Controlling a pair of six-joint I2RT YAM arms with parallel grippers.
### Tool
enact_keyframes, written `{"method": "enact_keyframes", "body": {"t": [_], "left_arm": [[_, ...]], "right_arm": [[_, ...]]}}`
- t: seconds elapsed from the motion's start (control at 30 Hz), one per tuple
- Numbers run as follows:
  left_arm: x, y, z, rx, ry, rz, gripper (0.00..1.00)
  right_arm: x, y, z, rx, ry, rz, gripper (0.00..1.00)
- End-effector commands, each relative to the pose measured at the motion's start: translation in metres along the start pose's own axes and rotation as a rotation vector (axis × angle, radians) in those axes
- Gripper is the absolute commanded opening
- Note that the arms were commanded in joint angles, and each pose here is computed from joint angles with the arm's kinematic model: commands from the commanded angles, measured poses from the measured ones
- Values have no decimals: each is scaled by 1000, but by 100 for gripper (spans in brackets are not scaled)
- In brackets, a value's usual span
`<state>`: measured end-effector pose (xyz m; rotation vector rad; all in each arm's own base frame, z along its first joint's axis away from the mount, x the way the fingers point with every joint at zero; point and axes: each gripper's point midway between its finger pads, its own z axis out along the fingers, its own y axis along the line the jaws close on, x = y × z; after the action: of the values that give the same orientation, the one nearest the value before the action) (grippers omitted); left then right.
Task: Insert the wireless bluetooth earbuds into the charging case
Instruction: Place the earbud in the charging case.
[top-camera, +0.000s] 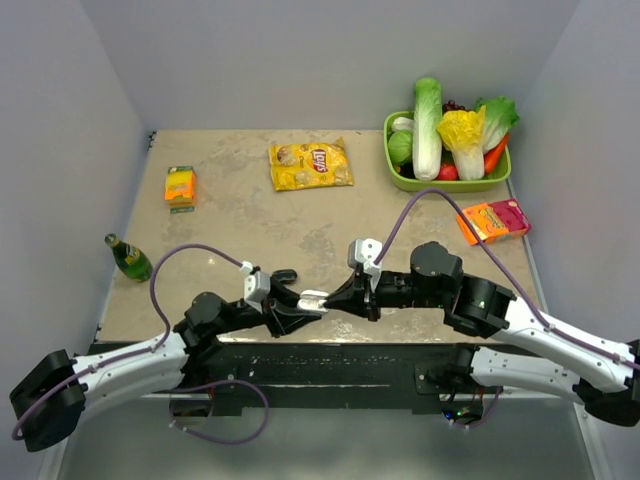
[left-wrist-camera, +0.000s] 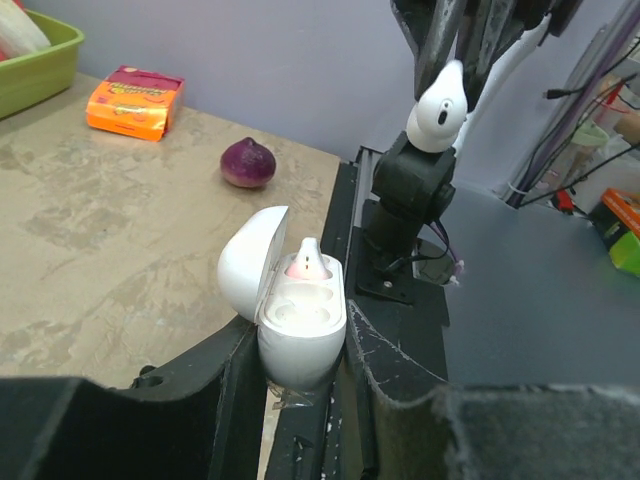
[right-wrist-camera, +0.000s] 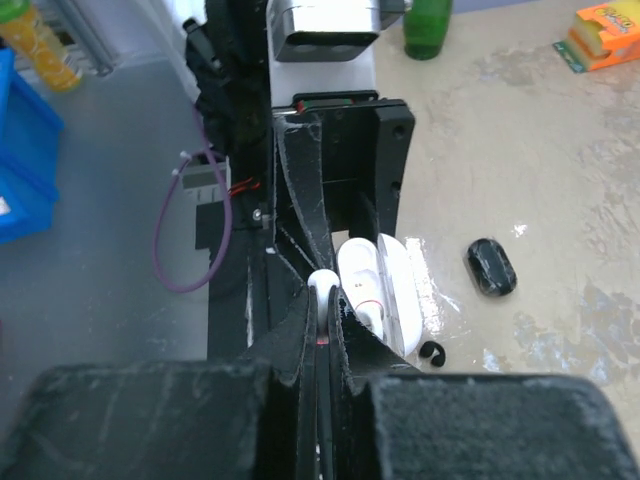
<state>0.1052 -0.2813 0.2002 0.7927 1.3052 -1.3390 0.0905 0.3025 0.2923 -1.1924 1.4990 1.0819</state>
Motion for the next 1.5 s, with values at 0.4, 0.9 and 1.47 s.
{"method": "enact_keyframes", "body": {"t": [0.4, 0.9, 1.47], "left_arm": [[-18, -33, 23, 200, 19, 53, 0], [-20, -41, 21, 213, -4, 79, 0], [-30, -37, 22, 183, -47, 91, 0]], "right_arm": [[9, 12, 15, -38, 91, -51, 0], [23, 4, 22, 7, 140, -40, 0], [33, 8, 27, 7, 163, -21, 0]]}}
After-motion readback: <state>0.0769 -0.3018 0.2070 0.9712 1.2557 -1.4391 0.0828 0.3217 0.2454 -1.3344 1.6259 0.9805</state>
